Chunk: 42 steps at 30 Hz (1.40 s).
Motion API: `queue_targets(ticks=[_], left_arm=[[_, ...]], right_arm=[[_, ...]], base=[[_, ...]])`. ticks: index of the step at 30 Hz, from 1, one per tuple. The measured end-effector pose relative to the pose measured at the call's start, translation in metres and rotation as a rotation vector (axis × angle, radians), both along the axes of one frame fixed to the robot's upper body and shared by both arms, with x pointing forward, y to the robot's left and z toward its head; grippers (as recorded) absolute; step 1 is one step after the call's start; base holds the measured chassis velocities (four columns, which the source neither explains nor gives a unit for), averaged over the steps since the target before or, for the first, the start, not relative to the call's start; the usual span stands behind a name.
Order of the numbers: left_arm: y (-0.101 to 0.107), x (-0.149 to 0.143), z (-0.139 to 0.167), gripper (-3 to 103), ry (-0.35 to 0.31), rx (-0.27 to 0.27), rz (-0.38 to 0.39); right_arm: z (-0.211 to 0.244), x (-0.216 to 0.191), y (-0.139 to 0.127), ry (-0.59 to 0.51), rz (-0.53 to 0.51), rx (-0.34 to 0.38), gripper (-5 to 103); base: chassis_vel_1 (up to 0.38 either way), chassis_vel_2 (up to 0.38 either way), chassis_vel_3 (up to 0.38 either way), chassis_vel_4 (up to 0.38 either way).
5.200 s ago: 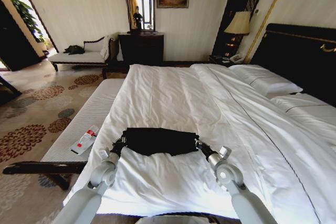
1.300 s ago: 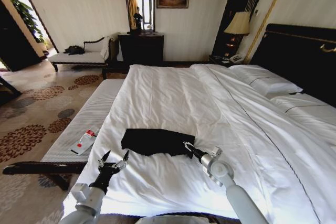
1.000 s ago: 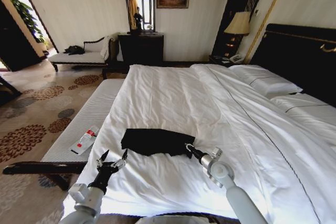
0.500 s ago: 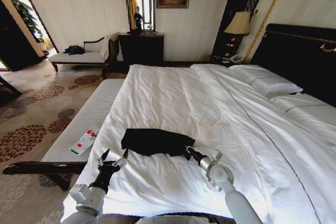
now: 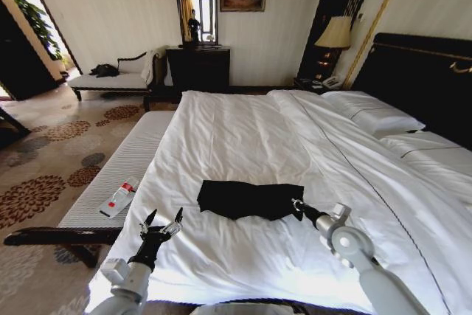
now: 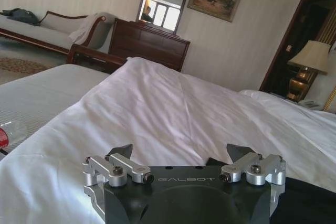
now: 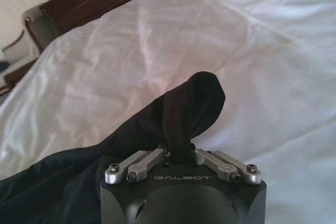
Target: Fold the clothes on the bed.
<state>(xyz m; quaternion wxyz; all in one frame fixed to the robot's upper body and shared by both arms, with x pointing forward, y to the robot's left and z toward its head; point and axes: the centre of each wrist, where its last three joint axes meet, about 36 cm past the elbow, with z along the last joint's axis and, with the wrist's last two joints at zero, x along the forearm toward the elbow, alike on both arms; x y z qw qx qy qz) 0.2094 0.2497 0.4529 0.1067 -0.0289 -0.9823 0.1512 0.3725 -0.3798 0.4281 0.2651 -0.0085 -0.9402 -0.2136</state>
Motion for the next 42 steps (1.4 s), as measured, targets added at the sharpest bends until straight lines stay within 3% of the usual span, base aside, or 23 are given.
queue_targets(ticks=[14,20,33,42], left_arm=[[0.003,0.004,-0.007,100,-0.012,0.041,0.029],[0.002,0.002,-0.007,100,-0.021,0.065,0.028],[0.002,-0.004,-0.006,100,-0.034,0.089,0.050],[0.001,-0.004,-0.005,100,-0.039,0.088,0.048]], right_arm=[[0.023,0.029,-0.051,-0.035,-0.006,-0.147,7],[0.030,0.038,-0.051,-0.053,-0.002,-0.169,7],[0.070,0.036,0.052,-0.114,0.139,-0.027,7],[0.059,0.052,0.085,-0.085,0.172,0.078,7]], base=[[0.000,0.000,0.000,0.000],[0.000,0.000,0.000,0.000],[0.000,0.000,0.000,0.000],[0.000,0.000,0.000,0.000]])
